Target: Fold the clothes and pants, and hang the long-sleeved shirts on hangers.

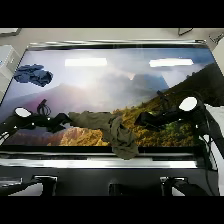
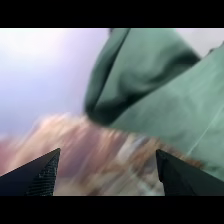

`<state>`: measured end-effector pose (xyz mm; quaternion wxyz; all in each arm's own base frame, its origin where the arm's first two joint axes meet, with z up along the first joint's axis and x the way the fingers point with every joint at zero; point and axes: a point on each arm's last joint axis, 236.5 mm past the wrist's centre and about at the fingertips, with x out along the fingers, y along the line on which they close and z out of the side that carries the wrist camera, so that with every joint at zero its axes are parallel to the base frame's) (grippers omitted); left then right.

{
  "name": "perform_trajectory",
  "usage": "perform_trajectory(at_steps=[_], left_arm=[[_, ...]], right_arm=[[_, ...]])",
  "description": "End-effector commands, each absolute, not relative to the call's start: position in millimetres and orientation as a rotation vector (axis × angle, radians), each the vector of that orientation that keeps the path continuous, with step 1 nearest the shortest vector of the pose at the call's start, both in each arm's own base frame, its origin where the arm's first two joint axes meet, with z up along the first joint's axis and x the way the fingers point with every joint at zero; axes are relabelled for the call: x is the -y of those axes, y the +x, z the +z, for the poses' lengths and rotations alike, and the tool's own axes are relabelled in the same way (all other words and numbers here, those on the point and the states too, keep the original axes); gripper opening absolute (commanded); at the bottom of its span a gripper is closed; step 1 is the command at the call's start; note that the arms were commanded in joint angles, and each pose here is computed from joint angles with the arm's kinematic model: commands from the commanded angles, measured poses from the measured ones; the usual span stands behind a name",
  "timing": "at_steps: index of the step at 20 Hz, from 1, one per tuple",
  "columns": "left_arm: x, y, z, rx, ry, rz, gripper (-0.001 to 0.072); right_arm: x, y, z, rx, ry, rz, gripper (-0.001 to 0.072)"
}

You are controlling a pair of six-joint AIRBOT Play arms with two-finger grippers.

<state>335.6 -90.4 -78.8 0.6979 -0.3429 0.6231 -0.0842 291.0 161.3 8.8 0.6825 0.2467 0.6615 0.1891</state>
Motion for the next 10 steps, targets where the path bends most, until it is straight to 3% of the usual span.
perform_trajectory(at_steps=[1,5,6,8,9,10], left_arm=[[111,358,-88,-1.316,-0.879,-0.207,0.0700],[126,365,-99,-1.301,-0.867,-0.197,0.0696],[129,367,-99,-1.293,-0.854,-0.198,0.0611],[134,367,-99,-1.290,-0.839,-0.205,0.0160],[135,366,-99,-1.292,-0.837,-0.207,0.0066],[136,366,-99,-1.292,-0.837,-0.210,0.0044]], right_arm=[[-168,292,1,-1.478,0.598,0.423,0.0701],[-180,268,-26,-1.601,0.562,0.437,0.0701],[-189,263,-36,-1.629,0.541,0.447,0.0702],[-203,257,-53,-1.668,0.506,0.457,0.0702],[-209,255,-63,-1.688,0.494,0.456,0.0700],[-213,253,-72,-1.705,0.487,0.450,0.0692]])
